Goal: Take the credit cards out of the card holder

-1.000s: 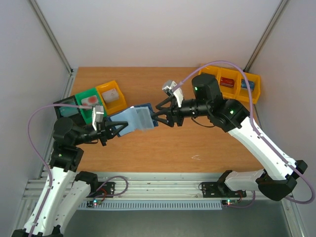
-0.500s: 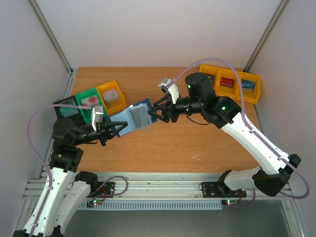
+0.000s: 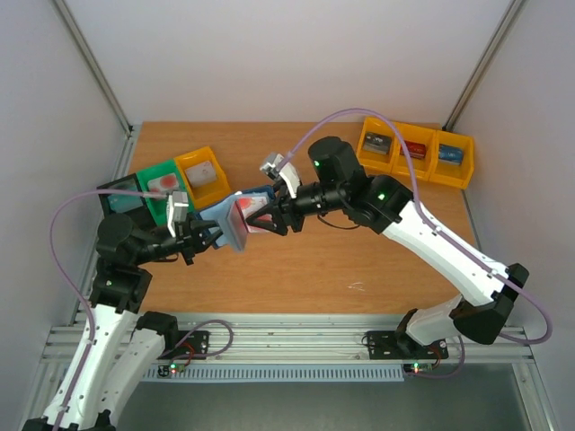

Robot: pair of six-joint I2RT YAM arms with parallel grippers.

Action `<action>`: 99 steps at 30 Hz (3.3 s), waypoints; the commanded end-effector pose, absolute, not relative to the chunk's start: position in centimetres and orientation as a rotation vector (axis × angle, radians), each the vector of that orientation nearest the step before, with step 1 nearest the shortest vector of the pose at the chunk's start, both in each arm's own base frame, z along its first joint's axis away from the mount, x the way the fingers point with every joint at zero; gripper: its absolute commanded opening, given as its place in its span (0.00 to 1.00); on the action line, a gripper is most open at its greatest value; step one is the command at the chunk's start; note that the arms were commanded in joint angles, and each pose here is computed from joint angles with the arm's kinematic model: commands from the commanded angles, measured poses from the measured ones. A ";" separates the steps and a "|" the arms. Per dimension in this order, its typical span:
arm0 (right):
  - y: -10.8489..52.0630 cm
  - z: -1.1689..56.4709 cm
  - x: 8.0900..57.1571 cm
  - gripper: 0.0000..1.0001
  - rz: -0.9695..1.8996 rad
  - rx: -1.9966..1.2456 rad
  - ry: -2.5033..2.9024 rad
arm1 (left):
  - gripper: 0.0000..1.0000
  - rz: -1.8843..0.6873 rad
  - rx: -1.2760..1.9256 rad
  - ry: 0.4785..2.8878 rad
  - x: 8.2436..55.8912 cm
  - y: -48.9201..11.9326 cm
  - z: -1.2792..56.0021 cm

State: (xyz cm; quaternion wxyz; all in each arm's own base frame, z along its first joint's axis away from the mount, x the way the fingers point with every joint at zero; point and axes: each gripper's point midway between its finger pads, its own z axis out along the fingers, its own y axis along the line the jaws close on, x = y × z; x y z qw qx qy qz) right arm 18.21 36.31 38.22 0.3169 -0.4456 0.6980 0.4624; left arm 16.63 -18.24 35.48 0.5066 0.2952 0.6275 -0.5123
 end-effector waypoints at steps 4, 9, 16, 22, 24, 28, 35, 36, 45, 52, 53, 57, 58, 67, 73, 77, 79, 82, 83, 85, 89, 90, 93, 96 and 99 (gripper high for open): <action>37.1 37.5 19.9 0.54 1.157 -1.117 1.883 | 0.00 -1.203 0.768 1.422 15.8 -18.3 37.1; 37.7 37.2 20.3 0.42 1.162 -1.089 1.908 | 0.00 -1.203 0.763 1.424 15.9 -18.3 37.0; 37.5 37.2 20.6 0.04 1.104 -1.071 1.946 | 0.48 -1.150 0.719 1.439 16.7 -17.8 37.1; 35.1 36.8 21.8 0.01 0.910 -1.013 2.056 | 0.73 -1.165 0.792 1.455 15.8 -18.2 35.8; 34.7 36.8 22.0 0.01 0.873 -1.004 2.078 | 0.75 -1.171 0.797 1.460 15.7 -18.2 35.5; 34.9 37.4 21.7 0.01 0.880 -1.010 2.061 | 0.80 -1.174 0.777 1.483 16.2 -18.2 34.9; 35.6 37.9 21.0 0.01 0.917 -1.053 2.035 | 0.85 -1.153 0.729 1.515 17.0 -18.0 34.4; 35.8 38.0 20.6 0.01 0.946 -1.071 2.024 | 0.85 -1.148 0.722 1.520 17.1 -17.9 34.3; 35.9 40.4 16.7 0.01 1.175 -1.241 1.837 | 0.87 -1.090 0.688 1.557 17.6 -17.4 34.0; 34.9 40.9 15.2 0.01 1.275 -1.296 1.770 | 0.88 -1.147 0.780 1.480 15.9 -18.0 35.2; 34.9 40.8 15.2 0.01 1.281 -1.302 1.769 | 0.87 -1.170 0.811 1.460 15.4 -18.2 35.3; 35.2 40.7 15.1 0.01 1.303 -1.312 1.766 | 0.79 -1.208 0.839 1.429 14.9 -18.5 35.7; 35.3 40.7 15.1 0.01 1.303 -1.312 1.766 | 0.76 -1.216 0.837 1.431 14.9 -18.5 35.7; 35.2 40.5 15.5 0.12 1.282 -1.296 1.780 | 0.01 -1.224 0.864 1.398 14.5 -18.6 36.3; 32.9 39.2 20.1 0.42 1.129 -1.060 1.959 | 0.00 -1.159 0.626 1.553 17.6 -17.5 35.0; 29.2 38.1 24.1 0.46 0.926 -0.804 2.092 | 0.00 -0.939 0.433 1.667 21.1 -15.1 33.1; 27.9 38.1 25.1 0.46 0.835 -0.733 2.113 | 0.00 -0.819 0.375 1.720 22.4 -13.7 31.8; 28.1 38.7 24.8 0.37 0.809 -0.737 2.090 | 0.00 -0.749 0.377 1.738 22.8 -13.2 31.2; 29.1 38.9 24.0 0.34 0.825 -0.800 2.058 | 0.00 -0.764 0.398 1.729 22.6 -13.4 31.4; 32.1 39.5 20.9 0.32 0.939 -0.998 1.960 | 0.00 -0.827 0.443 1.695 21.9 -14.3 31.9; 36.6 41.3 16.3 0.31 1.321 -1.204 1.769 | 0.00 -1.000 0.565 1.580 19.6 -16.3 34.3; 37.1 41.3 16.5 0.31 1.348 -1.196 1.762 | 0.00 -1.029 0.610 1.542 18.9 -16.7 34.9; 37.7 41.4 17.7 0.29 1.360 -1.148 1.771 | 0.00 -1.105 0.721 1.446 16.7 -17.6 36.5; 37.6 41.5 18.8 0.27 1.387 -1.096 1.784 | 0.00 -1.167 0.803 1.394 15.0 -18.1 37.3; 37.3 41.1 19.6 0.25 1.379 -1.061 1.819 | 0.00 -1.182 0.854 1.354 14.1 -18.3 37.7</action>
